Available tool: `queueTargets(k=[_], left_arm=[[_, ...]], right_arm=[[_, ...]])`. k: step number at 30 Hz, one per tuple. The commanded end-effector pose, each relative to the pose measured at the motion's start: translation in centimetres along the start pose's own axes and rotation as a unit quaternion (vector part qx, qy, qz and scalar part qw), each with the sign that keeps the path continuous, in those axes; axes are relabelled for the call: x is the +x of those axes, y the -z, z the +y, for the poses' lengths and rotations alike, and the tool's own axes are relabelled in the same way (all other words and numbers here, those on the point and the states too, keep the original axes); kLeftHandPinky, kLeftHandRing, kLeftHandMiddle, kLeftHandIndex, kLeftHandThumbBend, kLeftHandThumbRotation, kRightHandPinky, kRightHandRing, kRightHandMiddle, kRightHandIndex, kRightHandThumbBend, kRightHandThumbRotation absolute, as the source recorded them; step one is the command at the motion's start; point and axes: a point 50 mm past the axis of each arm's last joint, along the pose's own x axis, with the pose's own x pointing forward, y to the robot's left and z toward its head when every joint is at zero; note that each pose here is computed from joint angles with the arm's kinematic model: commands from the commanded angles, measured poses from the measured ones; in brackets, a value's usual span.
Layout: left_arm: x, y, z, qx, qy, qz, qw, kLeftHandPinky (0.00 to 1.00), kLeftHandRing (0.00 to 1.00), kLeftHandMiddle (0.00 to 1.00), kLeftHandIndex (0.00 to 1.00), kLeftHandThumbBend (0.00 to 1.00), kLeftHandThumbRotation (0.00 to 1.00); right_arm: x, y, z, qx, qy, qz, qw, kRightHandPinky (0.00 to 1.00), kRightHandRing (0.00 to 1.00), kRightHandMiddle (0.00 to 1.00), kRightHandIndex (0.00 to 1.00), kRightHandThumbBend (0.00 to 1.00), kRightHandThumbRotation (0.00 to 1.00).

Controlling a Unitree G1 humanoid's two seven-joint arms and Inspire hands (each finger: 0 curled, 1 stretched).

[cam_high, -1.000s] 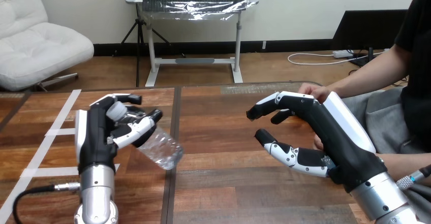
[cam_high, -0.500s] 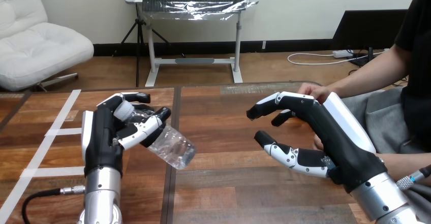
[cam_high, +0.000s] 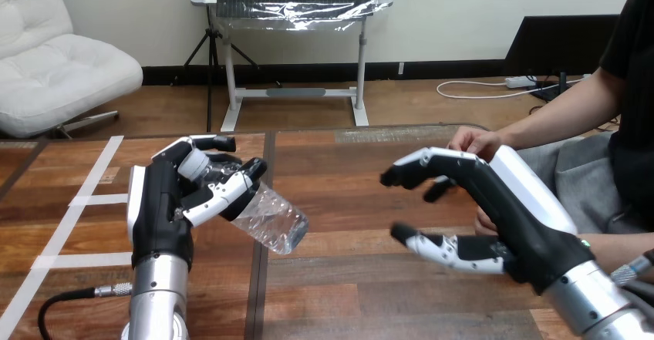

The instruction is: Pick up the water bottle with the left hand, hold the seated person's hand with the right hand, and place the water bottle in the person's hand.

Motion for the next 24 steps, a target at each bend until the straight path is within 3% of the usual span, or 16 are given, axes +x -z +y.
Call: queueTargets(k=[1, 12, 24], left_arm=[[0.9, -6.9, -1.1, -0.042, 0.017, -0.146, 0.9883, 0.36, 0.41, 0.45, 0.50, 0.62, 0.00], [0.3, -7.1, -1.4, -0.038, 0.022, -0.151, 0.9876, 0.36, 0.41, 0.45, 0.50, 0.60, 0.00], [0.0, -7.1, -1.4, -0.038, 0.024, -0.152, 0.9874, 0.36, 0.41, 0.45, 0.51, 0.59, 0.00]], right_arm=[[0.7, -0.8, -5.0, -0.089, 0.028, 0.008, 0.9956, 0.67, 0.77, 0.79, 0.74, 0.70, 0.00], [0.4, 0.0, -7.2, -0.143, 0.012, 0.057, 0.9880, 0.73, 0.82, 0.85, 0.80, 0.79, 0.00], [0.3, 1.0, -9.0, -0.182, -0.011, 0.139, 0.9733, 0.77, 0.88, 0.90, 0.85, 0.83, 0.00]])
